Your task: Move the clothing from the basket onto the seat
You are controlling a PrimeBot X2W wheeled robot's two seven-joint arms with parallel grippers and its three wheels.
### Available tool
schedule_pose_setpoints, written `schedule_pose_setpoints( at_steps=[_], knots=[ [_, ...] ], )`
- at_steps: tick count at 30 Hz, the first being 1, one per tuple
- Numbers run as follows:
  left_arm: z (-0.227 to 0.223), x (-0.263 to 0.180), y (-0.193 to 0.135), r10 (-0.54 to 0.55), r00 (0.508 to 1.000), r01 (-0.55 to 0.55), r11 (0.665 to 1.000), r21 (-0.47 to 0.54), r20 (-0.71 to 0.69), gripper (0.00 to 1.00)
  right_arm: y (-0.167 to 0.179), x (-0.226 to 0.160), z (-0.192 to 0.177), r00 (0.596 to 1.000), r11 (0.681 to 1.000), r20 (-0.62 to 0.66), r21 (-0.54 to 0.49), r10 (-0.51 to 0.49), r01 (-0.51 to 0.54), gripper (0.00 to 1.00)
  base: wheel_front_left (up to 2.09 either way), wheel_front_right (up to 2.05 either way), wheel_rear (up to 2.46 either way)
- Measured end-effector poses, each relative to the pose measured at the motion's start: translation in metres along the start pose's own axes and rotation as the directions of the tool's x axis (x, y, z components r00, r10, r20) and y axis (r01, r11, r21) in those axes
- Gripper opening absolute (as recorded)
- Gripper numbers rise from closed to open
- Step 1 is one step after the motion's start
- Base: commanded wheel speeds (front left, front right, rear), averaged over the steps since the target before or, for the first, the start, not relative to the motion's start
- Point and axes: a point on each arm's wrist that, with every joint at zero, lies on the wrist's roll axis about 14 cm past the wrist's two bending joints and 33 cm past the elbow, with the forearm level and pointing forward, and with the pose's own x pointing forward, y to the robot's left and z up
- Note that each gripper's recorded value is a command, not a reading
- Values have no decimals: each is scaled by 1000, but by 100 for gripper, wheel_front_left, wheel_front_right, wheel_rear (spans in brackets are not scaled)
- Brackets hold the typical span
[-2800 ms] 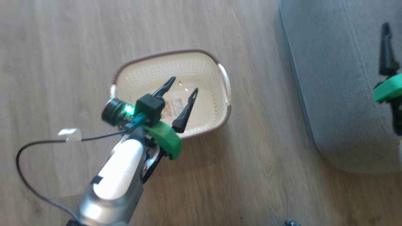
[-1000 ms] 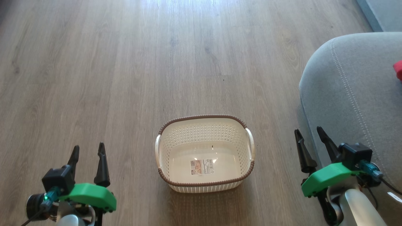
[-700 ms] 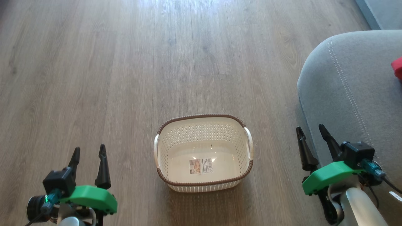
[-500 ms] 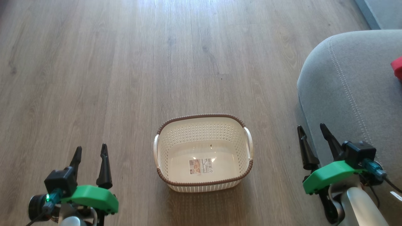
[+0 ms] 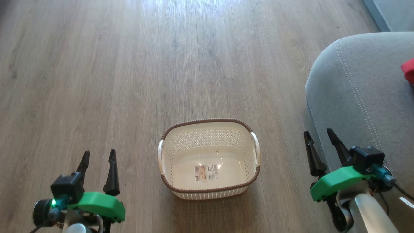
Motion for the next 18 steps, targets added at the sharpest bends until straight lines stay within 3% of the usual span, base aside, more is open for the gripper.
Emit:
schedule_pose_setpoints(
  at_steps=[1,2,8,18],
  knots=[
    [0,0,-1,-6,1000,6,1000,-2,0,100,0,0,0,1000,1000,0,0,0,0,100,0,0,0],
    [-2,0,-1,-6,1000,6,1000,-3,-6,0,0,-1,-2,1000,1000,-7,1,-2,2,0,0,0,0],
    [-43,-21,5,19,989,-22,1000,-20,-145,0,-8,-27,-48,988,999,-147,25,-39,43,0,0,0,0],
    [-47,-23,9,45,984,-67,989,-129,-170,0,-12,-27,-47,986,988,-152,129,-67,87,0,0,0,0]
  ],
)
